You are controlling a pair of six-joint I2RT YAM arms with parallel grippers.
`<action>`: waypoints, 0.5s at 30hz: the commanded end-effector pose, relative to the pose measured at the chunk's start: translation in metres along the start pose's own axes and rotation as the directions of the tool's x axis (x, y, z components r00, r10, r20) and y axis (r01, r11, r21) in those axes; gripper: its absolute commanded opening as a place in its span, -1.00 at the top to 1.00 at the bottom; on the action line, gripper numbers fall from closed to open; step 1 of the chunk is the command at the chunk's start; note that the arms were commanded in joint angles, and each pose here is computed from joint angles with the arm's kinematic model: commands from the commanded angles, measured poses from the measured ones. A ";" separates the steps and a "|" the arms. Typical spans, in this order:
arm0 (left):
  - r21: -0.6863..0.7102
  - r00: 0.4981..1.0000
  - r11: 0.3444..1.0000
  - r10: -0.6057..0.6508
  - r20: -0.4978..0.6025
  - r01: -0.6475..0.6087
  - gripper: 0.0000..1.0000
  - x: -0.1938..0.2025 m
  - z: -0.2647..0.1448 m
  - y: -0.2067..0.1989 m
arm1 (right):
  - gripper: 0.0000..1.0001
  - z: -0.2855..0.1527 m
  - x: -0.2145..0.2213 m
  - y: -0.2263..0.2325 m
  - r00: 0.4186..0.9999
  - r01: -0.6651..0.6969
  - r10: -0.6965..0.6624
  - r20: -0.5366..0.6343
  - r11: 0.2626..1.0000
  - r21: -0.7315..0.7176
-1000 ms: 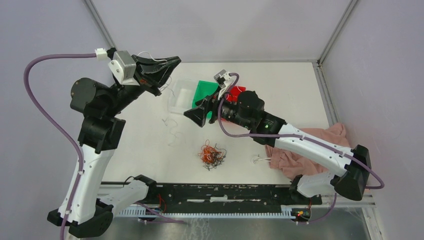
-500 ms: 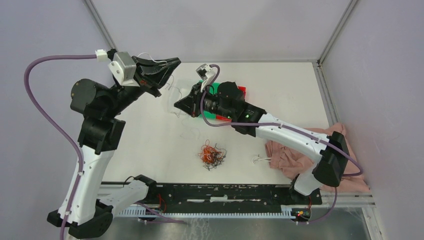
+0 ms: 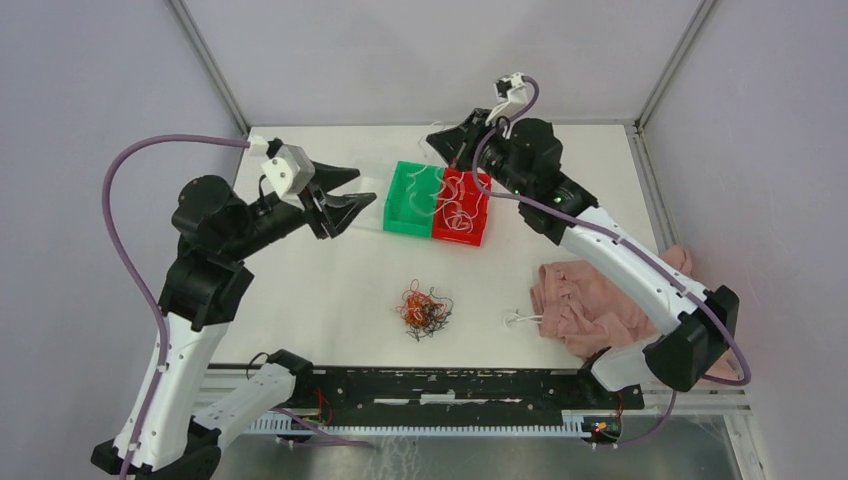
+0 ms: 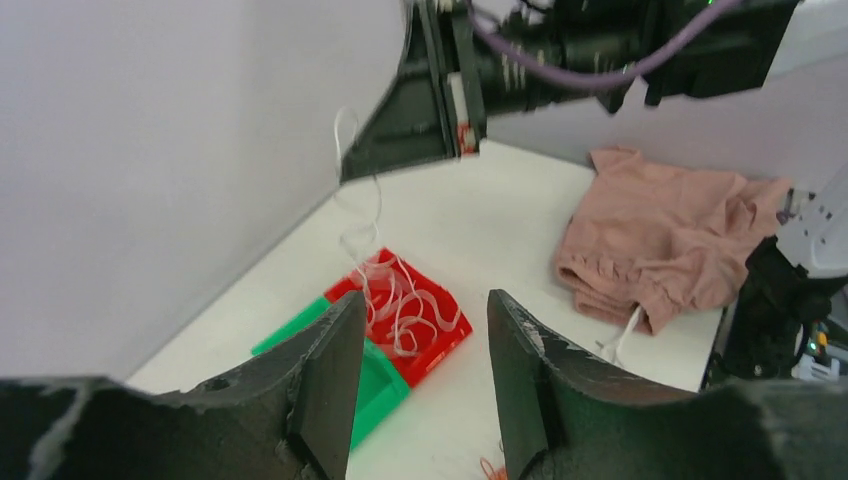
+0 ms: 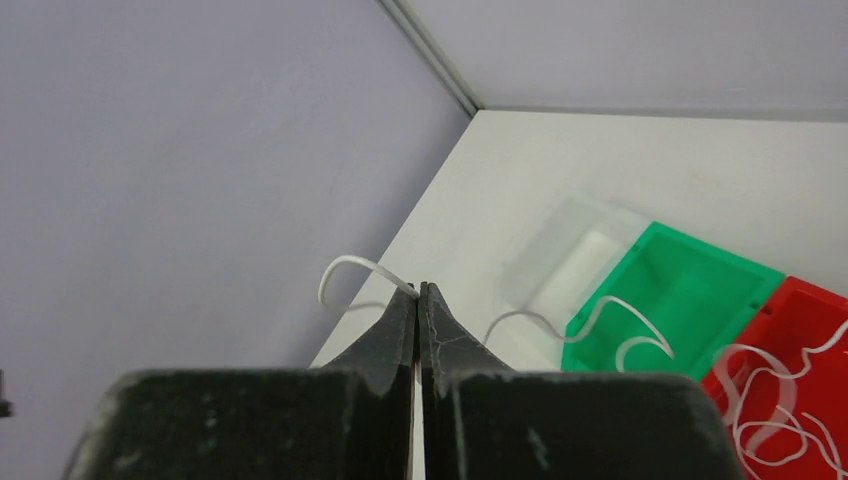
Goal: Untangle the cables
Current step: Place the cable in the bin.
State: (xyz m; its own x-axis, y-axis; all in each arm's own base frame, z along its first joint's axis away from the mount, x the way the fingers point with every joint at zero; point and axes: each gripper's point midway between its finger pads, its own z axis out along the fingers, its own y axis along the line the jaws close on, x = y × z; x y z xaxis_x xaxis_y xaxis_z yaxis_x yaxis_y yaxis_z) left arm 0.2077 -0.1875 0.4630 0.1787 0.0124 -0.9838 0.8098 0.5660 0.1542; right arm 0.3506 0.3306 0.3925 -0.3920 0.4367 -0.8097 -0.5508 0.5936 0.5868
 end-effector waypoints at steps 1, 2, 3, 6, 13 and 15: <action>0.052 0.988 0.998 -0.013 -0.157 0.021 -0.16 0.044 -0.004 -0.009 | 1.00 -0.020 -0.047 0.001 0.995 0.000 -0.002 0.097 1.000 0.022; 0.056 0.985 0.998 -0.003 -0.171 0.013 -0.24 0.048 -0.005 -0.009 | 1.00 -0.021 -0.052 -0.003 0.994 0.000 -0.004 0.106 0.999 0.035; 0.066 0.982 0.998 0.011 -0.191 0.002 -0.32 0.053 -0.006 -0.009 | 1.00 -0.022 -0.056 -0.008 0.994 0.006 -0.012 0.111 0.999 0.053; 0.052 0.966 0.998 0.034 -0.258 -0.022 -0.64 0.070 -0.008 -0.003 | 1.00 -0.025 -0.065 -0.028 0.992 0.051 -0.066 0.108 0.989 0.141; -0.109 0.921 0.993 -0.002 -0.389 -0.044 -0.69 0.108 -0.008 0.031 | 1.00 -0.024 -0.070 -0.072 0.985 0.143 -0.166 0.054 0.946 0.290; -0.149 0.913 0.987 -0.006 -0.409 -0.061 -0.67 0.114 -0.009 0.040 | 1.00 -0.023 -0.070 -0.080 0.980 0.170 -0.192 0.044 0.935 0.312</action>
State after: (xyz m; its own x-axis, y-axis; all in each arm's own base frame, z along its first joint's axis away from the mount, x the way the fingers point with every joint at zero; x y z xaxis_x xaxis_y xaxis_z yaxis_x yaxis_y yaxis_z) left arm 0.2366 -0.1730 0.3673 -0.0583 0.2772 -0.9590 0.7782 0.6144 0.1303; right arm 0.3939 0.2515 0.3990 -0.2959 0.4016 -0.8667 -0.3829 0.7814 0.4928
